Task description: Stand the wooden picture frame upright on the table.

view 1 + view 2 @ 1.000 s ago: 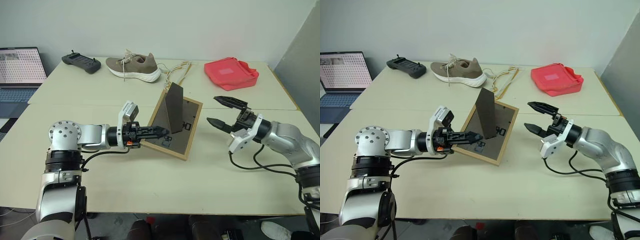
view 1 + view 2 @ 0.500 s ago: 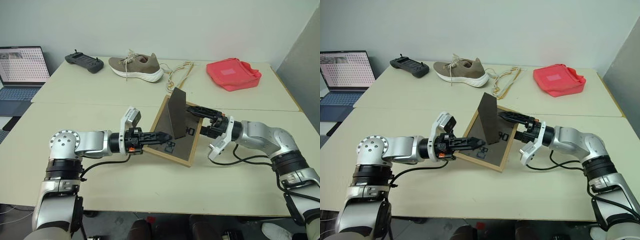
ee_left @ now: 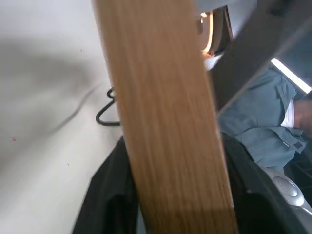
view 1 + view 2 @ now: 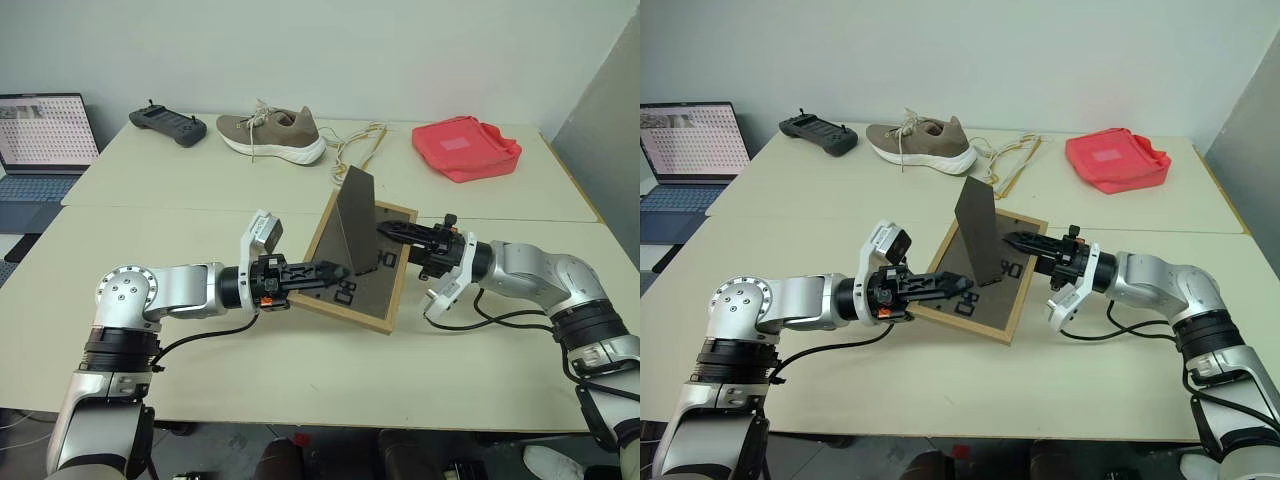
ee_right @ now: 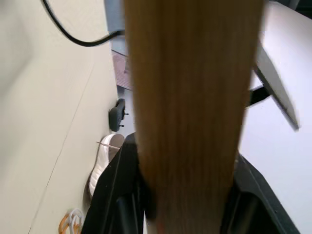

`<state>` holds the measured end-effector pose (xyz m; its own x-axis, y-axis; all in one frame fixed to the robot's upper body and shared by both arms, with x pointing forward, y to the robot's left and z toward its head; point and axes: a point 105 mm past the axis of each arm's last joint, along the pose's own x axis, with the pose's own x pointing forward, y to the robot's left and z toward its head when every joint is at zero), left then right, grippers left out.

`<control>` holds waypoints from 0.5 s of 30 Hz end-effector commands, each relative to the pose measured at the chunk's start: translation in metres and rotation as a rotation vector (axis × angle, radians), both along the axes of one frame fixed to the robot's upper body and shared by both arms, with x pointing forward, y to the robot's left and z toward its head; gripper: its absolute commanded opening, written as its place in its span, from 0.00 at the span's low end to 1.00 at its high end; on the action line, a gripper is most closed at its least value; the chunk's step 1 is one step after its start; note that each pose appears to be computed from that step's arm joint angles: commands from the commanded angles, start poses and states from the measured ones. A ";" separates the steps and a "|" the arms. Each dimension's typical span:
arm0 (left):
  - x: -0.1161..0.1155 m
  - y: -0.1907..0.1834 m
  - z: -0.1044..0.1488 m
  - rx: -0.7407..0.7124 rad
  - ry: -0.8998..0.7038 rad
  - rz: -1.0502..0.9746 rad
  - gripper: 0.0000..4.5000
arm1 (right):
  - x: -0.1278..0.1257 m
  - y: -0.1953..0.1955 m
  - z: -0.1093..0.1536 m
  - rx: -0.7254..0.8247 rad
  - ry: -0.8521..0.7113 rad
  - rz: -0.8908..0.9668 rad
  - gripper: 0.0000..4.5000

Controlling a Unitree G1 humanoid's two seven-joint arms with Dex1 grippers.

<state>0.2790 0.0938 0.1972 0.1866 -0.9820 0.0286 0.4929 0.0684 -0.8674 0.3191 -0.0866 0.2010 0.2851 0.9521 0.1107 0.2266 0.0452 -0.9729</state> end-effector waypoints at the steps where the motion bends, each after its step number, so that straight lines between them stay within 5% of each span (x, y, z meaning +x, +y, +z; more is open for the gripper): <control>1: 0.025 0.027 0.011 -0.027 -0.013 0.198 0.63 | 0.002 -0.007 0.027 0.143 0.053 0.011 0.29; 5: 0.039 0.064 0.030 -0.010 -0.095 0.386 0.81 | 0.017 -0.013 0.021 0.230 0.296 -0.055 0.29; 9: 0.024 0.069 0.037 0.132 -0.267 0.431 1.00 | 0.040 -0.013 0.019 0.374 0.662 -0.099 0.29; 15: 0.003 0.045 0.033 0.470 -0.643 0.422 1.00 | 0.071 -0.011 0.017 0.690 1.254 -0.058 0.29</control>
